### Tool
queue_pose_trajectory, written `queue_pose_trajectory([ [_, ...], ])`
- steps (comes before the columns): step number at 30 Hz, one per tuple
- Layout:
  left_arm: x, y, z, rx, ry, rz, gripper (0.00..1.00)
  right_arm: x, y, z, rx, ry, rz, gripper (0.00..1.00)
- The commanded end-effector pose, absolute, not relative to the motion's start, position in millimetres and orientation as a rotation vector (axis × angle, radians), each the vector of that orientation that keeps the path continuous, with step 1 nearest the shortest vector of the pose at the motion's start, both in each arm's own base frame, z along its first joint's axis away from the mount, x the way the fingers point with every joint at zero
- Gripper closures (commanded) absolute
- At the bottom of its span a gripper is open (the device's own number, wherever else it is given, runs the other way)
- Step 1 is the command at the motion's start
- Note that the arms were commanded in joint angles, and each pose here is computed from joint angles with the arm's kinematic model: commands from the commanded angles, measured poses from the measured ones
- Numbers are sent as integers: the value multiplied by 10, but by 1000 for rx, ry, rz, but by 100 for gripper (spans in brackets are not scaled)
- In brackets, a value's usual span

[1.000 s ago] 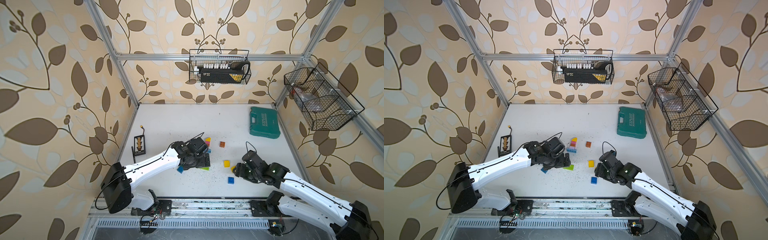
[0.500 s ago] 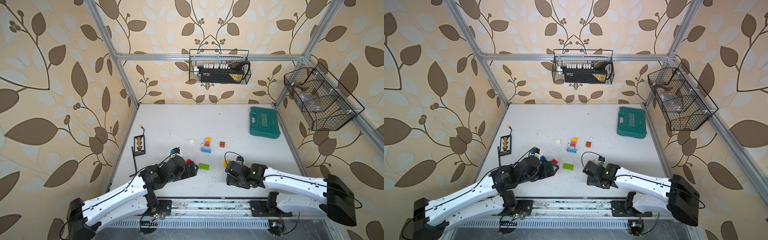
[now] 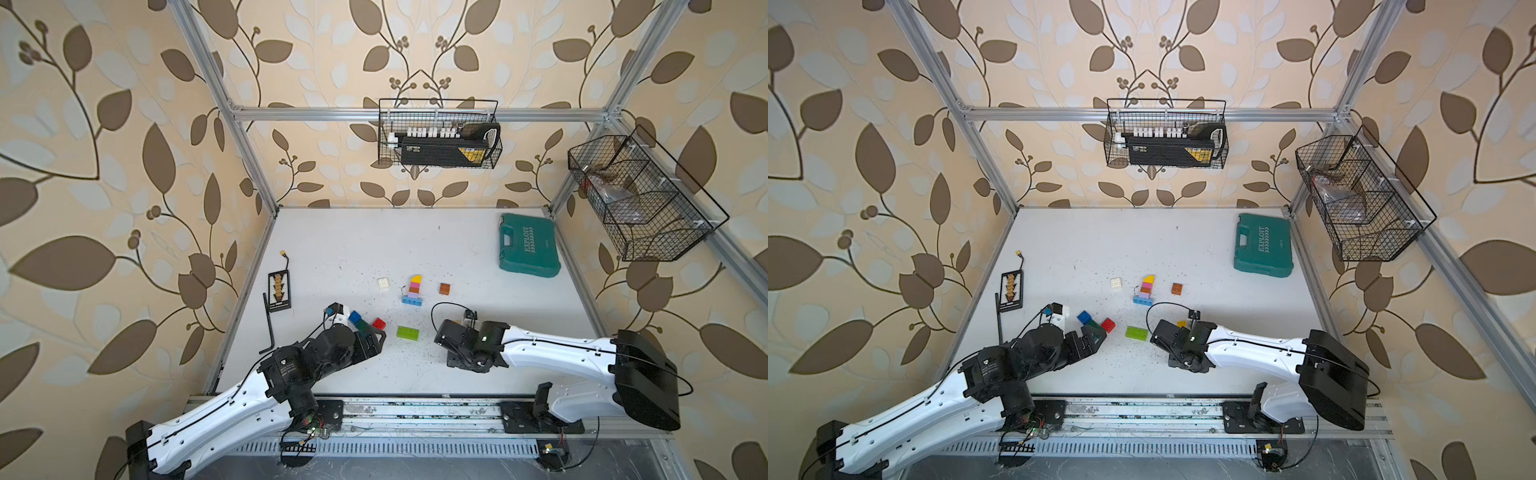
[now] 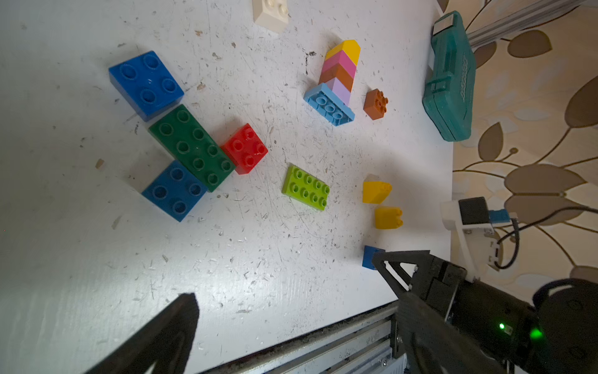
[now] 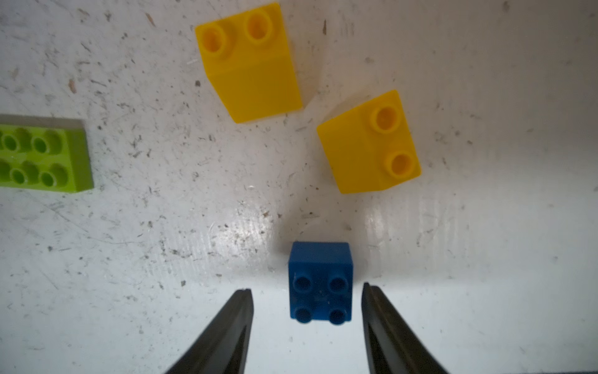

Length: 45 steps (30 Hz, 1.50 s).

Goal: Assemble the number 1 with lego
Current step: Pick up the lego brick from the center of the board.

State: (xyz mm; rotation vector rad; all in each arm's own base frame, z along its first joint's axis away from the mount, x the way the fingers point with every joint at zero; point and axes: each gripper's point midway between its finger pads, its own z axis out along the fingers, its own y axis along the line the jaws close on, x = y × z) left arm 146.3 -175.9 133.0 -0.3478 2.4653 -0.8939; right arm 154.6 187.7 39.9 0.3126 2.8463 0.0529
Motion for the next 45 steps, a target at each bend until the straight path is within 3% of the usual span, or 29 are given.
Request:
queue_pose_trajectory([
  [1,1479,-1750,1342,-350,2454,-879,1,1581,1862,416,313,2830,3,47],
  [12,1487,-1715,1348,-361,2432,-885,1,1568,1869,433,376,2827,75,43],
  [27,1495,-1718,1304,-377,2455,-855,1,1513,1728,250,445,2870,125,47],
  [45,1514,-1708,1287,-394,2456,-835,1,1539,1813,344,409,2891,84,79],
])
